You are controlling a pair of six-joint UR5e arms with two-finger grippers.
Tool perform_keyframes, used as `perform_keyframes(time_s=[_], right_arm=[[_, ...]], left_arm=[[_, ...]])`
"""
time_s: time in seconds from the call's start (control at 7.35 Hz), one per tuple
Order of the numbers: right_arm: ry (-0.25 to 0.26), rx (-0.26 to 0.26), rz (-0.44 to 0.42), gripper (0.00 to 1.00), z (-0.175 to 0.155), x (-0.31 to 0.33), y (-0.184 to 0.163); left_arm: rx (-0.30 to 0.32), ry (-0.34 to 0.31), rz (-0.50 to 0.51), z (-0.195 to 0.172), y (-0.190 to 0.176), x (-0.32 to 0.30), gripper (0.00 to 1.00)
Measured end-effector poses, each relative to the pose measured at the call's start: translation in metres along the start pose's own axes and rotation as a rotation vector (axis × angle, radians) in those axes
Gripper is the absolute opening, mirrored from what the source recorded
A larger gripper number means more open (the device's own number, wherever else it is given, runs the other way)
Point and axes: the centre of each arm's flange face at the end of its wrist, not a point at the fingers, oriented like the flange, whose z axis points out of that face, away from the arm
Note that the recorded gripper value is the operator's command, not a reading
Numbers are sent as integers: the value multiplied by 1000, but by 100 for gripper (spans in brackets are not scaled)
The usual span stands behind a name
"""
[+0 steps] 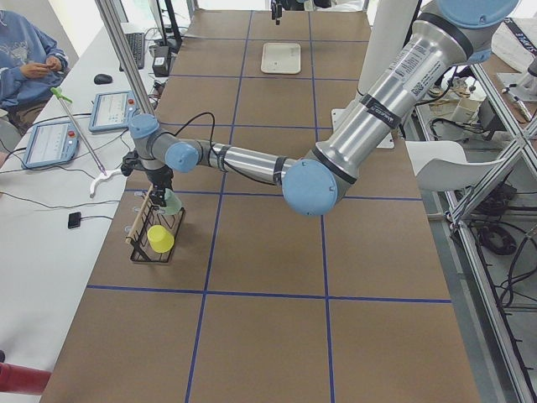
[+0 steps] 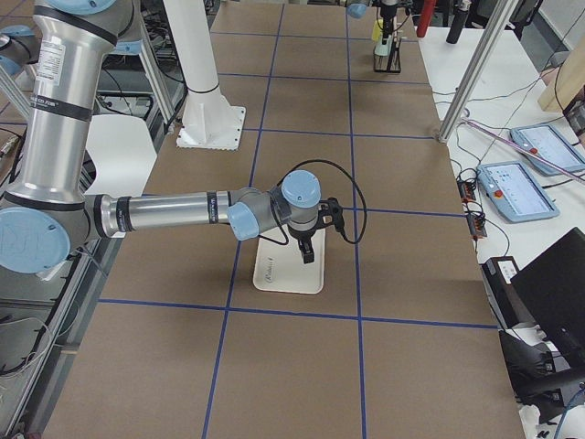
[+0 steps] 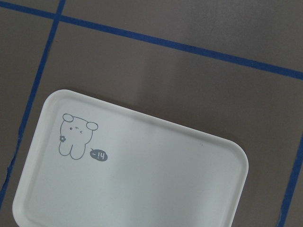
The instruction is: Left arm grabs green cup and hands to right arm on tray
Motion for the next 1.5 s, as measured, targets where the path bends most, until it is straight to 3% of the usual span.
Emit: perform_keyframes(time_s=[0.41, 0.95, 1.09, 1.5], right_arm=[[1, -9, 0, 100, 5, 1, 0], [3, 10, -22, 100, 4, -14, -23], [3, 28, -30, 100, 1, -24, -40], [50, 99, -81, 100, -1, -72, -102]], left_arm=[[26, -5, -30, -60, -3, 2, 0], [18, -19, -103, -144, 28, 42, 0], [21, 7, -169, -161, 36, 61, 0], [2, 198, -339, -177, 75, 160, 0]])
